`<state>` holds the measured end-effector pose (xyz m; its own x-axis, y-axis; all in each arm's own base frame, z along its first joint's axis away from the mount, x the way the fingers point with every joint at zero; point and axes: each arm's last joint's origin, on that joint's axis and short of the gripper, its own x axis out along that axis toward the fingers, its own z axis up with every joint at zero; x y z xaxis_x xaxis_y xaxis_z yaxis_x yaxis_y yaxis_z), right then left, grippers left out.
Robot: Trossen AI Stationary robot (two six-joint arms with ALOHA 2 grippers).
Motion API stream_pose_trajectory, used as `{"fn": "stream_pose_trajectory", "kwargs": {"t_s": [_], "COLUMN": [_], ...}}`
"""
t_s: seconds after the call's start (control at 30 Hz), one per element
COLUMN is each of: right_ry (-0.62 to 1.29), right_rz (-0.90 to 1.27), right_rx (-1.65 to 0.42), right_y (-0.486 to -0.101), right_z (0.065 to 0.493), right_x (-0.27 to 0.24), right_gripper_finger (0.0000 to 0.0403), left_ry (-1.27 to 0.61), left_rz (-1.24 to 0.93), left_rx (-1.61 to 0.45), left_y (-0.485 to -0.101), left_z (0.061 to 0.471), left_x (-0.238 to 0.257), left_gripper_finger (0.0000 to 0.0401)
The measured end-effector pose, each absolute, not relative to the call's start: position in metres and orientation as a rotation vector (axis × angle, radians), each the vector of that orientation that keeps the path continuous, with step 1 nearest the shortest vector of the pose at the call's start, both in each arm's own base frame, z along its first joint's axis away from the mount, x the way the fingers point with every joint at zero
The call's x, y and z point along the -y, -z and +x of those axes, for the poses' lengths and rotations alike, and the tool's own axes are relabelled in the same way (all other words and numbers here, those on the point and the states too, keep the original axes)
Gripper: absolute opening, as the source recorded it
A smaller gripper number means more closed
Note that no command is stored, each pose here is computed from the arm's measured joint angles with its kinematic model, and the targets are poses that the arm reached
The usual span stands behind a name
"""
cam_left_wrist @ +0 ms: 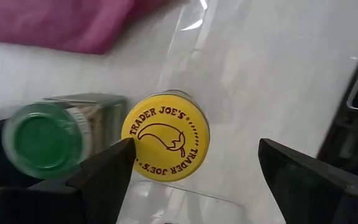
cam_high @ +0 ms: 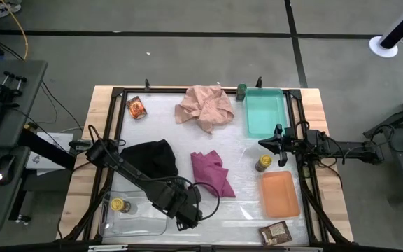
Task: Sort spices by type
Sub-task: Put the bottom yellow seasoning bottle into the transparent bin
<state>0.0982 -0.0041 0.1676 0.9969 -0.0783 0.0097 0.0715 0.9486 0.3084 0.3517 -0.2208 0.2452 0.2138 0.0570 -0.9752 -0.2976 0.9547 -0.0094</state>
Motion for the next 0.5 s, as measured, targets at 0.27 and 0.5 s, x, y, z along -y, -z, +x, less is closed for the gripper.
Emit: {"fn": "stream_pose_trajectory", "kwargs": {"t_s": [0.27,0.5], "right_ry": [0.076,0.076], "right_rz": [0.313,0.313], "right_rx": [0.022,0.022], "right_y": [-0.168,-0.168], "right_z": [0.098,0.098], "right_x": [0.004,0.004], "right_gripper_finger": [0.0001,0.0001], "left_ry": [-0.211,-0.198], "left_rz": [-0.259,-0.183], "left_rx": [-1.325,-1.345], "left_y": [-0.246,-0.264], "left_z": [0.352,0.353], "left_x": [0.227,0.219], "left_gripper_finger": [0.0327,0.0327]}}
